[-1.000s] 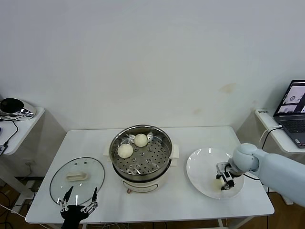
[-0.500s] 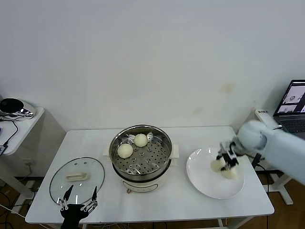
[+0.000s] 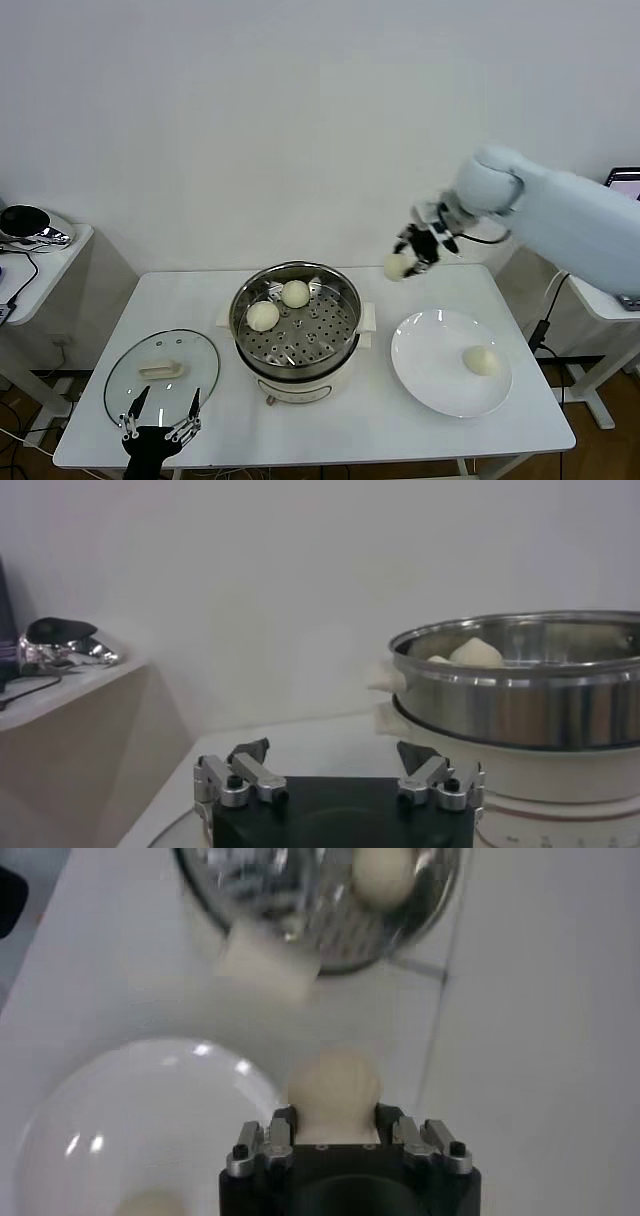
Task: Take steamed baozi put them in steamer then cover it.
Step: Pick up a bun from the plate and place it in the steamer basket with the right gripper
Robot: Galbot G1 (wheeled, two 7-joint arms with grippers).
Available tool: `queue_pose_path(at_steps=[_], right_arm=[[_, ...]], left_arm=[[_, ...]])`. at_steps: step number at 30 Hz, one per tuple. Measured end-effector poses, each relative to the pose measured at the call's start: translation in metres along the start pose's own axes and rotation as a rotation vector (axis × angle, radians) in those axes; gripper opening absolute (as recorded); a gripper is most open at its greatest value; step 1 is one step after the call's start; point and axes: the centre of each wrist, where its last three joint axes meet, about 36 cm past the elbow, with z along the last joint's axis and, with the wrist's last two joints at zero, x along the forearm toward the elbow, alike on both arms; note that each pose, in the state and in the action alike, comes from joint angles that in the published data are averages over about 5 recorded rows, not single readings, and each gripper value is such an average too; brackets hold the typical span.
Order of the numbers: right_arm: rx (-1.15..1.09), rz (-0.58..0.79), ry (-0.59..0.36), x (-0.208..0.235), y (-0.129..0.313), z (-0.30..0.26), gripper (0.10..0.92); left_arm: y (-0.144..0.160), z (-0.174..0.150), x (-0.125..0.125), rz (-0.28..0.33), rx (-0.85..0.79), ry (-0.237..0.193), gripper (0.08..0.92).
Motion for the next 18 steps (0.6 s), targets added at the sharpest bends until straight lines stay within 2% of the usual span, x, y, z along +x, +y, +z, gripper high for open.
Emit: queue_pose_path(at_steps=[8,18], right_arm=[[0.273,-0.075,-0.074,-0.042,-0.033,-0.079,0.543],[0.615,-0.165,-0.072,-0.102,-0.035,-0.144,0.543]], left_arm=[[0.001,-0.002,-0.002,-0.008,0.006,-0.007,0.823],[0.0,-0.004,-0.002,-0.017,0.016,-0.011,0.823]])
